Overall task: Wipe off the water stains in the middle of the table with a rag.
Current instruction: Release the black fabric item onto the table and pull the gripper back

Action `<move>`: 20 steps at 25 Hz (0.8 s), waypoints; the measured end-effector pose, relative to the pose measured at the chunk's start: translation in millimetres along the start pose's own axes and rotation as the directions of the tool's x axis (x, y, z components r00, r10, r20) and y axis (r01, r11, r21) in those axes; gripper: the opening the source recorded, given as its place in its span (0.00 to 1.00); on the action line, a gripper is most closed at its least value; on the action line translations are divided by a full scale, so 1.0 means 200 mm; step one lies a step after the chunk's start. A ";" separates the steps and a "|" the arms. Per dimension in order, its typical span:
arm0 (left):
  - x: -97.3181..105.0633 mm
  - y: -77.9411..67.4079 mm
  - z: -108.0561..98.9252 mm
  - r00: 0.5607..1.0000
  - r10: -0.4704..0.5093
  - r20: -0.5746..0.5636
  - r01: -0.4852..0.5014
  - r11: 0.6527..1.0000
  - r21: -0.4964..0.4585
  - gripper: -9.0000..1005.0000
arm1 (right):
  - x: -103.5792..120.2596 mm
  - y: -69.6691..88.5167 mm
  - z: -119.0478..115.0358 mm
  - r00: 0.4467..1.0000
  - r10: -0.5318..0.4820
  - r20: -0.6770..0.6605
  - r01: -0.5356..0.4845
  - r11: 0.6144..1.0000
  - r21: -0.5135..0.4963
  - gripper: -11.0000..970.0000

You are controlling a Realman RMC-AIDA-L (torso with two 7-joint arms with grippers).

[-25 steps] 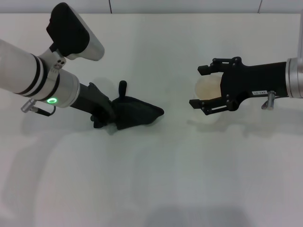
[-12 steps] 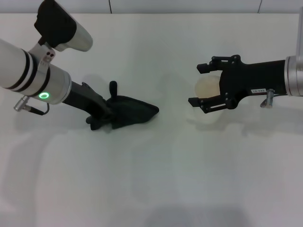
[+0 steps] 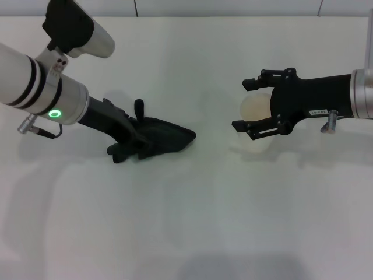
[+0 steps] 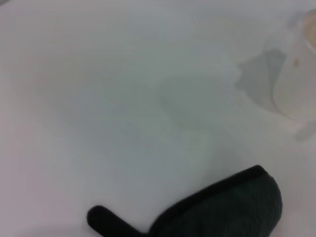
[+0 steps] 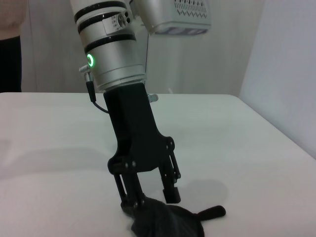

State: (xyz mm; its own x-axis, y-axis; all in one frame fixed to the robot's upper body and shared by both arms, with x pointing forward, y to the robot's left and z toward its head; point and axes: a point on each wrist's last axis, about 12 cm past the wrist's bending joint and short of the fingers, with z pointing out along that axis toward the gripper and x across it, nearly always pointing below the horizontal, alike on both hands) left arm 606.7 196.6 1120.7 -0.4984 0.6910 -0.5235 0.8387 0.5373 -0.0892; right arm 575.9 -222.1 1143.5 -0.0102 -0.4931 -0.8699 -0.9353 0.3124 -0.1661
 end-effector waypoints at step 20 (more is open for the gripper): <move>0.13 0.00 -0.32 0.930 -0.217 0.298 0.178 0.972 0.154 0.89 | 0.01 -0.01 -0.02 1.000 0.031 0.001 -0.031 0.999 0.016 0.90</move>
State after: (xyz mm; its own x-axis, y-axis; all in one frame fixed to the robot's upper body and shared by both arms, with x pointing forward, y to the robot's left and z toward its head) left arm 579.1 245.0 1161.4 -0.5803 0.3815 -0.7195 0.7602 0.5708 -0.3105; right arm 576.6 -226.2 1143.9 -0.0384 -0.4823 -0.8752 -0.9290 0.3399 -0.1466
